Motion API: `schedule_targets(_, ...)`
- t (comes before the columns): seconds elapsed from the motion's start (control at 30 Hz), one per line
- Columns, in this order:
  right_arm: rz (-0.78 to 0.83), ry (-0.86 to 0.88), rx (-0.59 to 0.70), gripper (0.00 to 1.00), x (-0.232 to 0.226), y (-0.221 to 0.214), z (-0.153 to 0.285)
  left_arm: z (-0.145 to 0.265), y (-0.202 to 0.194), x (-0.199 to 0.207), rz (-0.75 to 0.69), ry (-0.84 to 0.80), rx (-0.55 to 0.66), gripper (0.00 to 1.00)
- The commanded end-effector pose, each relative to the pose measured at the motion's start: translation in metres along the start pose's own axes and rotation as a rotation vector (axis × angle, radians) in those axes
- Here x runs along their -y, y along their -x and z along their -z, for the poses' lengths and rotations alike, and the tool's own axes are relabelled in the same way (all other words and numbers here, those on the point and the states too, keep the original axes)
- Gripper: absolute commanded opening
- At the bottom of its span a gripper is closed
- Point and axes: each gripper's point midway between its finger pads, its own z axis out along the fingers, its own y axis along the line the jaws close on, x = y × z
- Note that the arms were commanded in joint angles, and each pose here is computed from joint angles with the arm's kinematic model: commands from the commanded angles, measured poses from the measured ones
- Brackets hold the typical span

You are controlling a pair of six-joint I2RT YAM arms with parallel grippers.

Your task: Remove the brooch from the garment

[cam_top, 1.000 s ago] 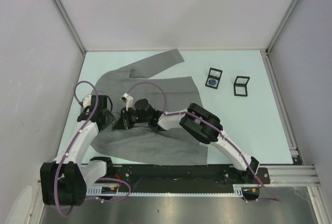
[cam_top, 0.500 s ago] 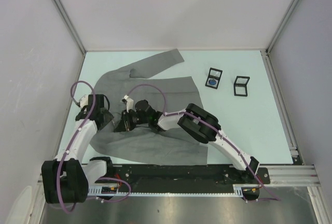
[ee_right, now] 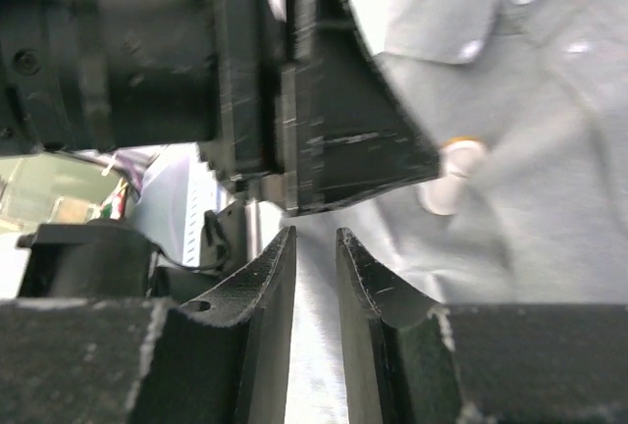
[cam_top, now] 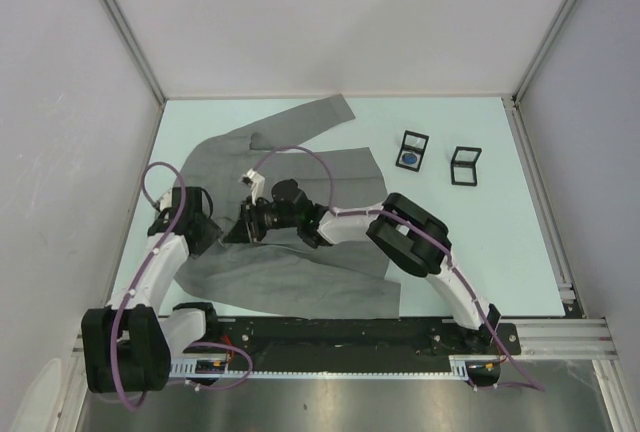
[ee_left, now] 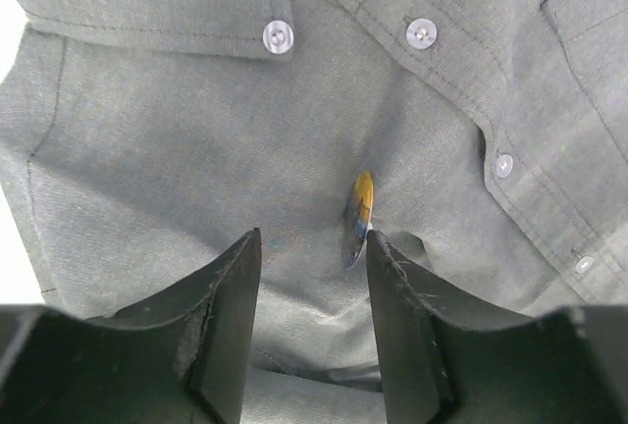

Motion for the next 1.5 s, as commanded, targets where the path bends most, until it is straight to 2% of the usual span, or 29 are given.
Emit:
schedule_targets(0.0,-0.004,-0.029,0.067,0.27,0.02,0.018,0.004,-0.001,0.004,0.006,0.016,-0.031,0.013,0.5)
schedule_targets(0.27,-0.073,-0.043,0.022,0.25,0.042,0.002,-0.018,-0.001,0.011,0.01,0.021,-0.031,0.029,0.53)
schedule_targets(0.47,-0.089,-0.074,0.018,0.22,0.05,-0.005,-0.027,-0.004,0.018,0.016,0.015,-0.034,0.032,0.6)
schedule_targets(0.7,-0.111,-0.101,0.022,0.21,0.057,-0.006,-0.026,-0.015,0.027,0.008,0.03,0.025,0.03,0.57)
schedule_targets(0.93,-0.117,-0.098,0.019,0.21,0.057,-0.008,-0.027,-0.026,0.026,0.015,0.049,-0.02,0.0,0.59)
schedule_targets(1.13,-0.117,-0.098,0.016,0.21,0.057,-0.008,-0.028,-0.03,0.018,0.016,0.052,-0.032,-0.023,0.52)
schedule_targets(1.23,-0.119,-0.103,0.017,0.21,0.058,-0.008,-0.029,-0.031,0.018,0.016,0.052,-0.037,-0.023,0.39)
schedule_targets(1.27,-0.119,-0.104,0.016,0.21,0.058,-0.008,-0.029,-0.03,0.02,0.018,0.047,-0.045,-0.018,0.3)
schedule_targets(1.33,-0.144,-0.112,0.015,0.21,0.059,-0.01,-0.031,-0.03,0.023,0.02,0.017,-0.064,-0.007,0.21)
schedule_targets(1.37,-0.162,-0.118,0.014,0.21,0.062,-0.011,-0.032,-0.03,0.025,0.022,0.006,-0.072,0.001,0.11)
schedule_targets(1.47,-0.278,-0.141,0.019,0.2,0.073,-0.016,-0.033,-0.028,0.025,0.022,-0.026,-0.092,0.017,0.0)
